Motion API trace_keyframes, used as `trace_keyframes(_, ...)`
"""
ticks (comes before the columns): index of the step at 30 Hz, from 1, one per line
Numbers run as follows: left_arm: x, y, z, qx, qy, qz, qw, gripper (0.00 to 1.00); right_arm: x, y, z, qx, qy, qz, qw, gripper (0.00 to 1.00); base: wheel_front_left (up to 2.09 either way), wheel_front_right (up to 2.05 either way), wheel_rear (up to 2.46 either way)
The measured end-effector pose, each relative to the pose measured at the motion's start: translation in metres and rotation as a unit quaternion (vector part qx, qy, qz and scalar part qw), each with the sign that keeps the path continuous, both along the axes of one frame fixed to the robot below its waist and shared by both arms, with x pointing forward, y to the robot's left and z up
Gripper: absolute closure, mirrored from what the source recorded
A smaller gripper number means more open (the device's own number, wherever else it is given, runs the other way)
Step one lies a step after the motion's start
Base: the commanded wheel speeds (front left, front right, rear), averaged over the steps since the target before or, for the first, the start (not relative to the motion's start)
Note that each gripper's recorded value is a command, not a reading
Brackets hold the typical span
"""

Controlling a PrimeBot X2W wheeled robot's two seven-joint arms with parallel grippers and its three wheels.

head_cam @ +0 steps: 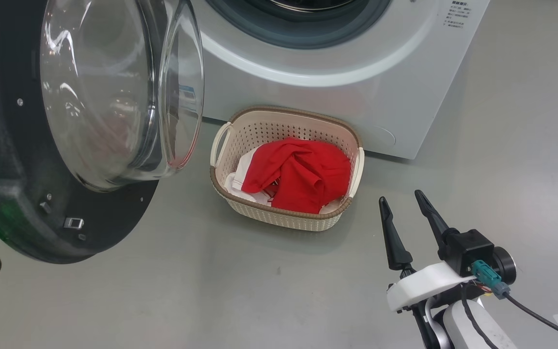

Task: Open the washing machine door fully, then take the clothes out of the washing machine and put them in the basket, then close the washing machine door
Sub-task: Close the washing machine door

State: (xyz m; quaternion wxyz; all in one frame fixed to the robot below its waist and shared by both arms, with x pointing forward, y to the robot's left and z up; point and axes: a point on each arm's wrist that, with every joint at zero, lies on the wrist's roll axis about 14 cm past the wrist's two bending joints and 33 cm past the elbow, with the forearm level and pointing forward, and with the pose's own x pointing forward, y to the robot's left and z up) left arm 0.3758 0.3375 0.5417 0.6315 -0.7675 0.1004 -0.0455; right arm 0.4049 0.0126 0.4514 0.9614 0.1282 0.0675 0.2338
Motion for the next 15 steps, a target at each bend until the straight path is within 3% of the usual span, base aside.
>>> trace_keyframes(15,-0.006,-0.043,0.004,-0.009,-0.026,-0.073,0.997,1.0,0.0,-0.001,0.003,0.001,-0.003,-0.002,1.0,0.0,0.0,0.0,0.0)
